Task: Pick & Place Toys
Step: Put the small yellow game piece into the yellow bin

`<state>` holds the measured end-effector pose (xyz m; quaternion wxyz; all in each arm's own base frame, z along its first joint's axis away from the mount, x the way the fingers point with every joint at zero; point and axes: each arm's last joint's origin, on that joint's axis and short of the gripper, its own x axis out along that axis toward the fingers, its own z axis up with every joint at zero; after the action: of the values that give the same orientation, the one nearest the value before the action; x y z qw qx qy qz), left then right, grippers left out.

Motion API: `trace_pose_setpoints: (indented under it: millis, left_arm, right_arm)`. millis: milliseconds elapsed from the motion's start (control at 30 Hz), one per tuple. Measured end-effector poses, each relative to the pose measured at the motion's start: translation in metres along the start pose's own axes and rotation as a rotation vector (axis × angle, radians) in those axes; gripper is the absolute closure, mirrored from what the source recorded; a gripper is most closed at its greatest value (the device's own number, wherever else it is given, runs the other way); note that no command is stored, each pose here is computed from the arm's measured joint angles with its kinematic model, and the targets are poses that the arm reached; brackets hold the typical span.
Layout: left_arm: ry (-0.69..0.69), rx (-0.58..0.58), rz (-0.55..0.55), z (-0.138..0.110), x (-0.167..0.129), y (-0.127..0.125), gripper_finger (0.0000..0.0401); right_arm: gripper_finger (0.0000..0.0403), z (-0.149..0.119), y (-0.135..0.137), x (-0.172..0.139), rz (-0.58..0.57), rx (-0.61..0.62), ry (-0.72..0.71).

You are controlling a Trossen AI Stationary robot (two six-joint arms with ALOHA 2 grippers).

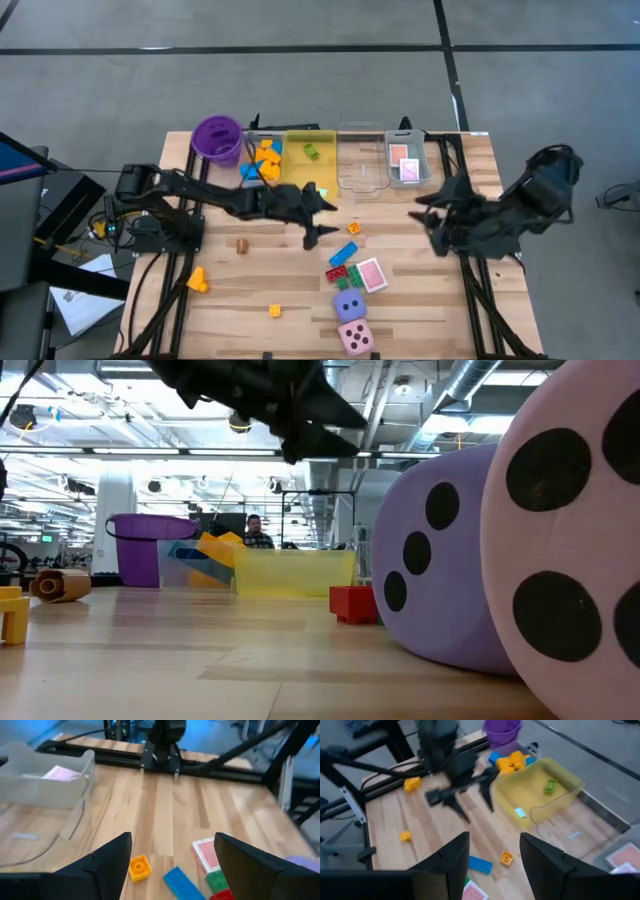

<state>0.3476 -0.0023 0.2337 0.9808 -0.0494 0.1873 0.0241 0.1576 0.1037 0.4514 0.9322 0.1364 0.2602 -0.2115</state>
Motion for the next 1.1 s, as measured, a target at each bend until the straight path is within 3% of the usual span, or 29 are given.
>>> trace_pose_setpoints:
  millis: [133,267,400,533,867,1100]
  left_arm:
    - [0.056,0.020,0.039,-0.025,0.022,-0.011,0.0112]
    - [0.003,0.019,0.029,-0.041,0.046,-0.015,0.0101]
    - [0.007,0.012,0.114,-0.056,0.061,-0.014,0.0092]
    - [0.003,-0.057,0.183,-0.061,0.074,-0.012,0.0085]
    - [0.049,-0.037,0.223,-0.064,0.121,-0.017,0.0079]
    - [0.112,-0.042,0.317,-0.075,0.129,-0.013,0.0079]
  right_arm:
    - [0.0235,0.003,-0.016,-0.010,0.003,0.009,-0.008]
    - [0.0235,0.004,-0.031,-0.018,-0.009,-0.036,-0.016]
    - [0.0235,0.005,-0.042,-0.025,0.001,-0.115,-0.020]
    - [0.0235,0.005,-0.052,-0.032,0.065,-0.148,0.026]
    - [0.0235,0.004,-0.072,-0.043,0.119,-0.206,0.071]
    - [0.0235,0.004,-0.082,-0.049,0.161,-0.183,0.080]
